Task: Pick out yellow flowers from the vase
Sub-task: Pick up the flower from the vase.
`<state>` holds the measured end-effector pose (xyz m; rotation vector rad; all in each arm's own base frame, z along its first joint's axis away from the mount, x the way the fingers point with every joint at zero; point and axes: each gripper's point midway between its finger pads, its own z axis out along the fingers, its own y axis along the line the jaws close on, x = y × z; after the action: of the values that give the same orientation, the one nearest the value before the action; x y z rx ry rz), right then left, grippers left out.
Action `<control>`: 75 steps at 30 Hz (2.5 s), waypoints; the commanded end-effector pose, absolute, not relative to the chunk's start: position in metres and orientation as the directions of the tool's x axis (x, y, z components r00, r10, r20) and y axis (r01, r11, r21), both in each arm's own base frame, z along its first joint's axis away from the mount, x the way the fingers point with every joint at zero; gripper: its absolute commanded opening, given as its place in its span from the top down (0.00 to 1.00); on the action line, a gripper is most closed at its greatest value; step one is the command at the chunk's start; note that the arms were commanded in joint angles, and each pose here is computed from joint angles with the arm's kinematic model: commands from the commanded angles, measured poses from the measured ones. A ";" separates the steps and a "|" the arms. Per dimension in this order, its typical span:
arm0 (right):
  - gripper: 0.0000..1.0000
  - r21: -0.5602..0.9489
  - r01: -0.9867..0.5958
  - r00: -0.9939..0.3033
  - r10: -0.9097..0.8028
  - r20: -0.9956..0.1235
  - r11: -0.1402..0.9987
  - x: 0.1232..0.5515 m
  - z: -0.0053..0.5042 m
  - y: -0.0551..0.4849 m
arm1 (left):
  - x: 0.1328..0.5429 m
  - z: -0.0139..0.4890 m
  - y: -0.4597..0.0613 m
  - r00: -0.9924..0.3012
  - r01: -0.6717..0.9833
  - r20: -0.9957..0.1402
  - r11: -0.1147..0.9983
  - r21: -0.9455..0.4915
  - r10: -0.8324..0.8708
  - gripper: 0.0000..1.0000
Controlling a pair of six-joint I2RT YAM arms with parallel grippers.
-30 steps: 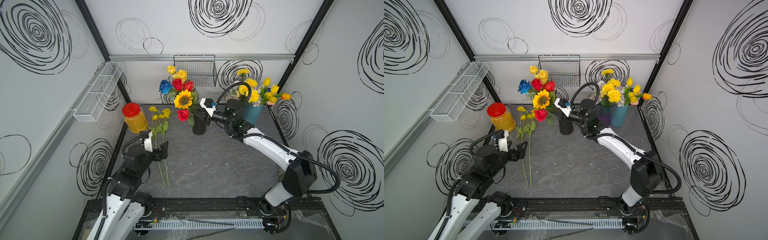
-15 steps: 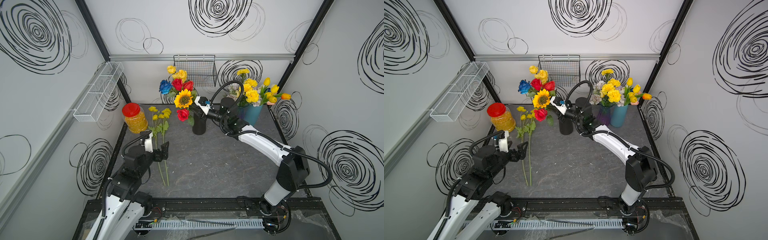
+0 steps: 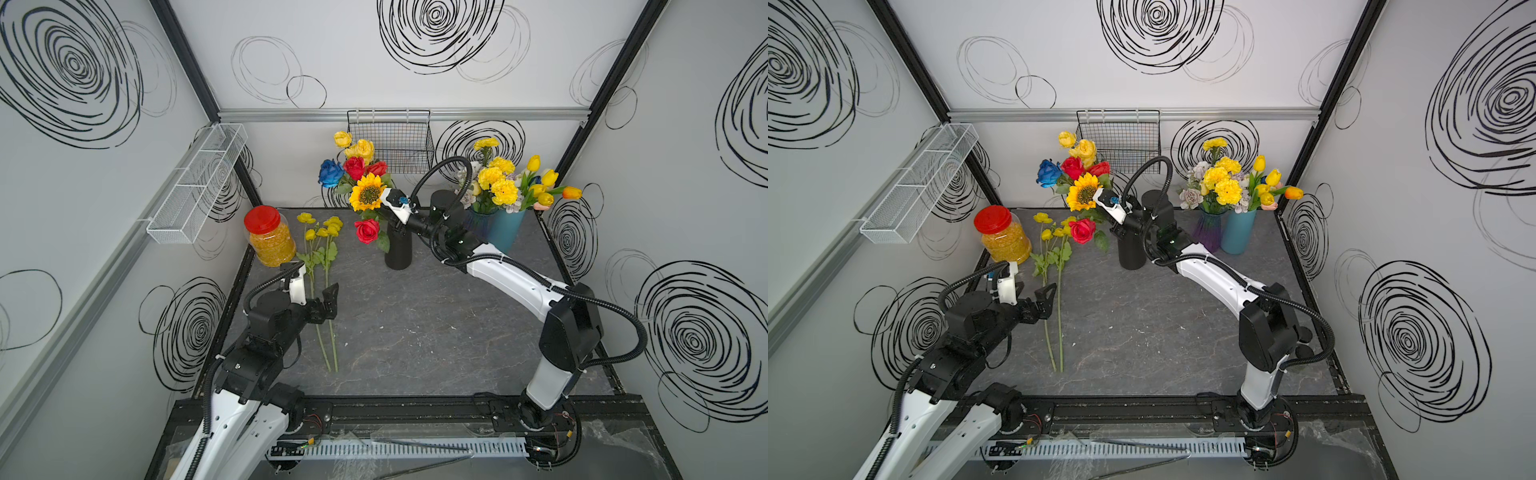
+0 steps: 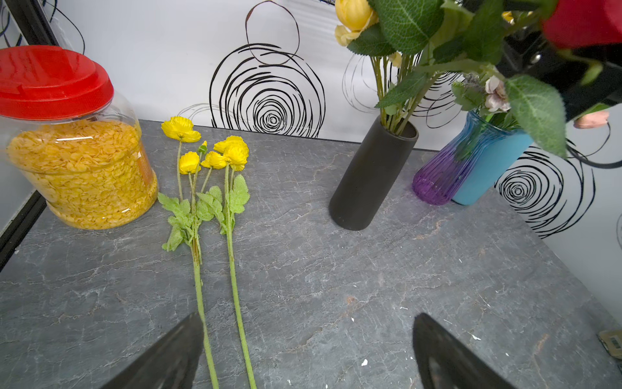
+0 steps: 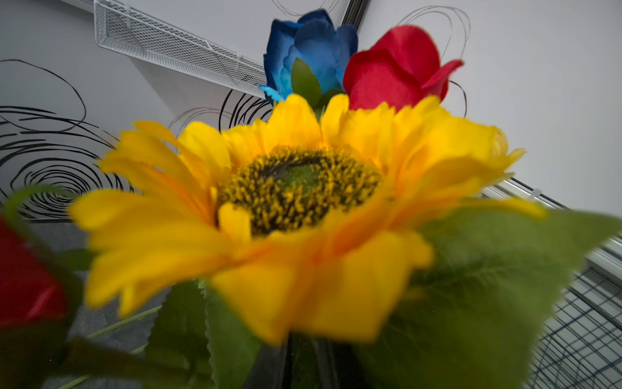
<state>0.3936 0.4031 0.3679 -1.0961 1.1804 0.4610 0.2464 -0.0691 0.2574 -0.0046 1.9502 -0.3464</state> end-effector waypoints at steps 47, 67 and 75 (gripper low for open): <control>1.00 -0.195 -0.642 0.347 0.053 -0.937 0.742 0.411 0.492 0.315 | 0.251 0.261 -0.072 -0.380 0.169 -0.909 0.953 -0.252 -0.173 0.01; 1.00 -0.171 -0.586 0.421 0.117 -0.899 0.792 0.358 0.589 0.266 | 0.249 0.267 -0.078 -0.361 0.208 -0.916 0.942 -0.264 -0.177 0.00; 1.00 -0.166 -0.575 0.431 0.124 -0.894 0.802 0.321 0.607 0.238 | 0.246 0.274 -0.080 -0.337 0.232 -0.924 0.935 -0.270 -0.183 0.01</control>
<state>0.3377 0.2541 0.5944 -0.5158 1.0542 0.4650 0.2440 -0.0761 0.2604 0.0239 1.9333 -0.3916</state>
